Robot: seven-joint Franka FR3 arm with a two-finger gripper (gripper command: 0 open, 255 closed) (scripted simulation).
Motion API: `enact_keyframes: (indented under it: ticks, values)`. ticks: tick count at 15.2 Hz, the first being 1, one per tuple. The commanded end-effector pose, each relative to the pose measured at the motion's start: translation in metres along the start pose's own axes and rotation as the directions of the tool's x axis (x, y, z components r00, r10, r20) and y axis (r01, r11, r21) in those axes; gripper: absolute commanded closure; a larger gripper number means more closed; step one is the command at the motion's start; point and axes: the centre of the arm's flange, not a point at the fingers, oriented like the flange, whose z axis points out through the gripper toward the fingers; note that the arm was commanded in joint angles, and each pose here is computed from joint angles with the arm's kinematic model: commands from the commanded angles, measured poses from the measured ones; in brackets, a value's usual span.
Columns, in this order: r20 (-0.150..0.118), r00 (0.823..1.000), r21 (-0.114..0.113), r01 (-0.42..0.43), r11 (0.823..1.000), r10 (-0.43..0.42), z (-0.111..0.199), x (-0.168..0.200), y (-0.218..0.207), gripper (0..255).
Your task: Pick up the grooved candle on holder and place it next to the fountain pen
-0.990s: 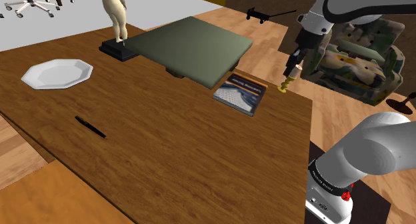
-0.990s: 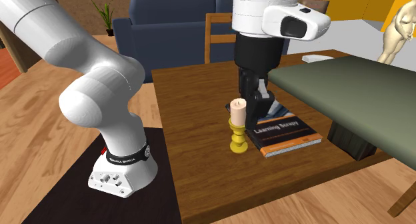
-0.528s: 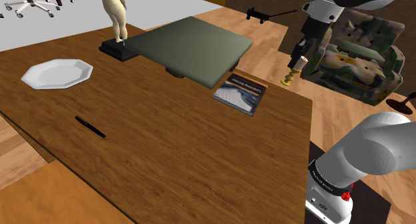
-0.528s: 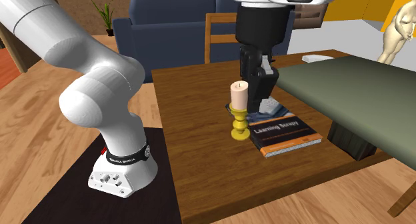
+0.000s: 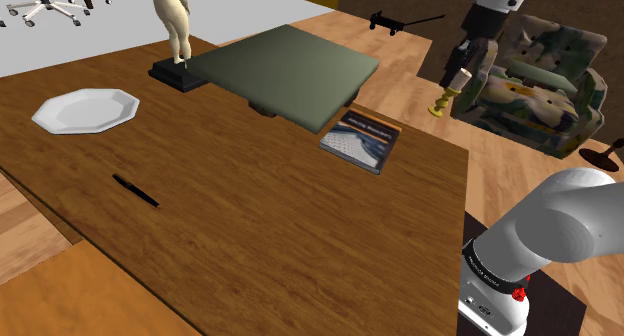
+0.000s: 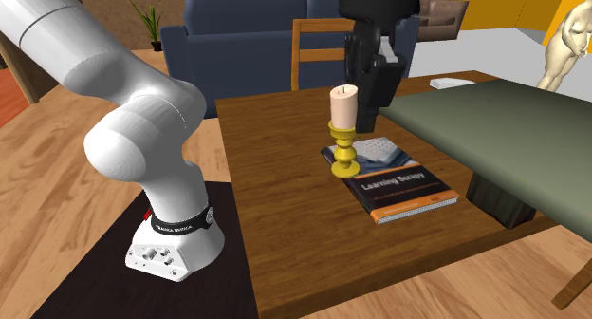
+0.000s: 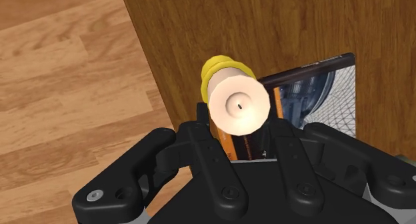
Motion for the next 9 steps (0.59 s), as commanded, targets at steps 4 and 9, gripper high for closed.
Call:
enact_keyframes:
  ticks: [4, 9]
  values:
    - [0.0, 1.0, 0.0, 0.0, 1.0, 0.0, -0.027, 0.0, -0.001, 255]
    - [0.0, 1.0, 0.0, 0.0, 1.0, 0.0, -0.054, 0.001, -0.001, 255]
